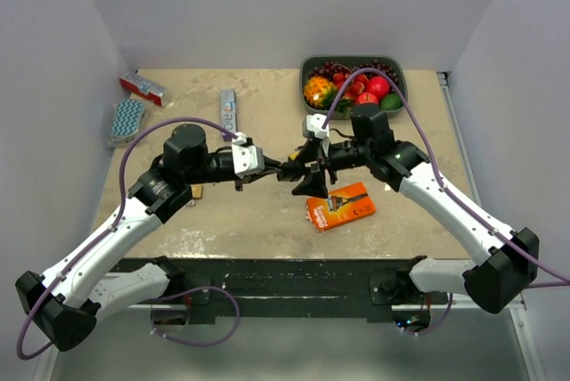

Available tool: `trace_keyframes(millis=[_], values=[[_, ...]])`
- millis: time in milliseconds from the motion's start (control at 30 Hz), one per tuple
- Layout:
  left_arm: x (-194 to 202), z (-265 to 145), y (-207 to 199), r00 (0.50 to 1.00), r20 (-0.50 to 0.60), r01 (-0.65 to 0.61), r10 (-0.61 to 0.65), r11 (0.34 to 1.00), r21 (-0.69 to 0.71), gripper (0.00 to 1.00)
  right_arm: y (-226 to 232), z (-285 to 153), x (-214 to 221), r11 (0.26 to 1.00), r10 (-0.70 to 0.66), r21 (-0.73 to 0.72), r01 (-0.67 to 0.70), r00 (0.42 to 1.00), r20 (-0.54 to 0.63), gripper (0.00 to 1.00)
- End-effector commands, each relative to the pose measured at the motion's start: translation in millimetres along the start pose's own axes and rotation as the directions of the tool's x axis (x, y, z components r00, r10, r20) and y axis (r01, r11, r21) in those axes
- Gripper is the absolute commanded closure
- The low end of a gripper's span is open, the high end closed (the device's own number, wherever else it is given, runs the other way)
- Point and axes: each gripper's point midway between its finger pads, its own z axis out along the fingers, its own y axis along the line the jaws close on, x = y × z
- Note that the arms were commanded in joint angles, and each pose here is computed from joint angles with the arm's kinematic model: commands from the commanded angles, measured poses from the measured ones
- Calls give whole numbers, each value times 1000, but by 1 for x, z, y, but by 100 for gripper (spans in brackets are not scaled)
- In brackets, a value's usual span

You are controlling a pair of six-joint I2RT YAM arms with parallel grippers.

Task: Lock with the key
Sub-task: Lock the lock.

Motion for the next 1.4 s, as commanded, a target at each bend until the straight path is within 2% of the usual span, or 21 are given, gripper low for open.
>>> trace_keyframes(millis=[0,67,167,333,433,467,533,567,700,767,800,867,900,933,1000,1033,1133,1200,1300,1367], values=[[-63,-9,8,981,168,-95,97,995,-21,100,1,2,-22,998,-47,-26,49,997,61,21],[-66,-9,8,981,177,-79,81,997,-15,100,-1,4,-22,998,-50,-25,51,996,68,24],[-73,-9,12,980,189,-63,68,997,-32,100,0,3,-23,998,-50,-28,53,996,75,39],[-79,-11,16,978,206,-33,43,998,-51,100,4,1,-27,998,-46,-30,48,995,86,50],[-78,-11,17,977,211,-20,31,998,-53,100,4,0,-27,998,-47,-30,50,995,85,46],[-80,-10,17,976,217,-17,28,999,-51,100,5,1,-27,998,-43,-33,46,996,84,37],[-80,-10,17,976,218,-1,11,999,-48,100,5,1,-27,998,-41,-35,44,996,84,40],[-79,-10,18,977,215,5,6,999,-51,100,5,1,-27,998,-39,-36,42,996,83,47],[-83,-11,22,972,234,1,15,998,-70,100,7,0,-29,998,-35,-44,39,995,89,65],[-85,-12,25,970,242,16,4,997,-80,100,9,0,-31,998,-34,-52,39,995,93,91],[-85,-12,26,970,241,23,-3,997,-80,100,8,0,-31,998,-25,-50,29,995,92,100],[-79,-9,29,976,215,48,-27,995,-89,100,7,-1,-35,999,-21,-40,25,995,97,100],[-68,-9,32,984,173,68,-49,992,-103,97,7,0,-34,999,-4,-37,8,996,90,100],[-54,-6,30,991,109,91,-81,992,-90,78,6,-1,-34,999,6,-34,-4,996,84,100],[-39,-7,34,998,32,63,-60,993,-101,62,4,-1,-30,999,40,-29,-39,998,55,100],[-24,-10,35,996,-32,85,-89,991,-98,49,3,0,-29,999,51,-20,-50,998,43,100],[1,-19,32,989,-140,41,-48,998,-53,32,-4,-1,-22,996,91,12,-92,996,5,100],[7,-22,28,986,-165,6,-9,1000,-17,26,-8,0,-16,993,113,40,-112,993,-22,100],[19,-20,13,981,-194,43,-28,996,75,19,-12,1,-8,988,145,56,-142,988,-60,100],[26,-17,1,977,-205,85,-55,987,138,8,-14,1,-5,989,145,52,-141,986,-86,100]])
